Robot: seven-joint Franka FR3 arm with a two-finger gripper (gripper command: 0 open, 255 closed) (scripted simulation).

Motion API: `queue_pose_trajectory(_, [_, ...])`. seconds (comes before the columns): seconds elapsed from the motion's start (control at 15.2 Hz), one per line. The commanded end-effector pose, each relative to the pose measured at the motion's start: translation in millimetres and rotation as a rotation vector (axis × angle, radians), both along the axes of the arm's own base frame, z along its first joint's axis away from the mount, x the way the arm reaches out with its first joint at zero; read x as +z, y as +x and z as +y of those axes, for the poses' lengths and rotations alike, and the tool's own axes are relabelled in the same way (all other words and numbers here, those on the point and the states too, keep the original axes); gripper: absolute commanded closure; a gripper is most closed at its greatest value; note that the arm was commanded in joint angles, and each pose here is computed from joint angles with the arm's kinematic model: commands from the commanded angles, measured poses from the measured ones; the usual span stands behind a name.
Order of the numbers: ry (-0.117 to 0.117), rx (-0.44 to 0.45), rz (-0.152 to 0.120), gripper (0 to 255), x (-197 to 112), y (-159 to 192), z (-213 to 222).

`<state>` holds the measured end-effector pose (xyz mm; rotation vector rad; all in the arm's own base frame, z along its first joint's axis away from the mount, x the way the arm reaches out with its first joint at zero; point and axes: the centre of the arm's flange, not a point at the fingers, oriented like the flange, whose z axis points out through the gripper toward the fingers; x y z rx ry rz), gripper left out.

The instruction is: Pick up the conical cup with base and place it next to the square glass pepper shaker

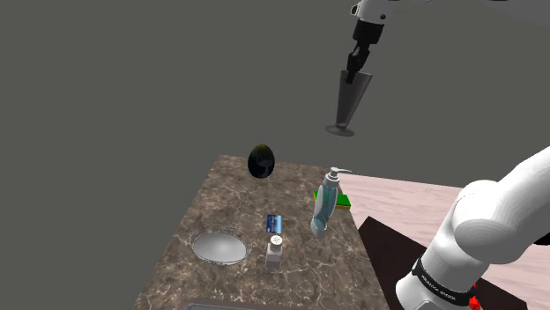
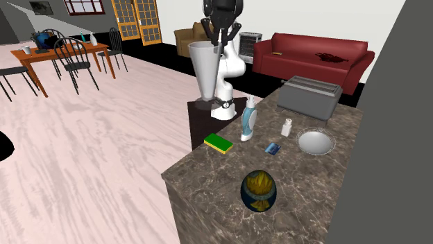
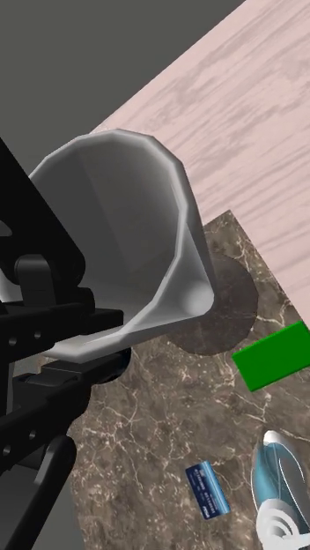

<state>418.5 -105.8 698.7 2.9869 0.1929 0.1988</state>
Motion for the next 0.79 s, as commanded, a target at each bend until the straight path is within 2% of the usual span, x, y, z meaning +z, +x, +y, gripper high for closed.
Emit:
queue_pose_trajectory(0.0, [-0.001,-0.001,-0.001,255,2,-15,22])
queue_pose_trajectory(0.73, [-0.001,-0.001,-0.001,255,2,-84,149])
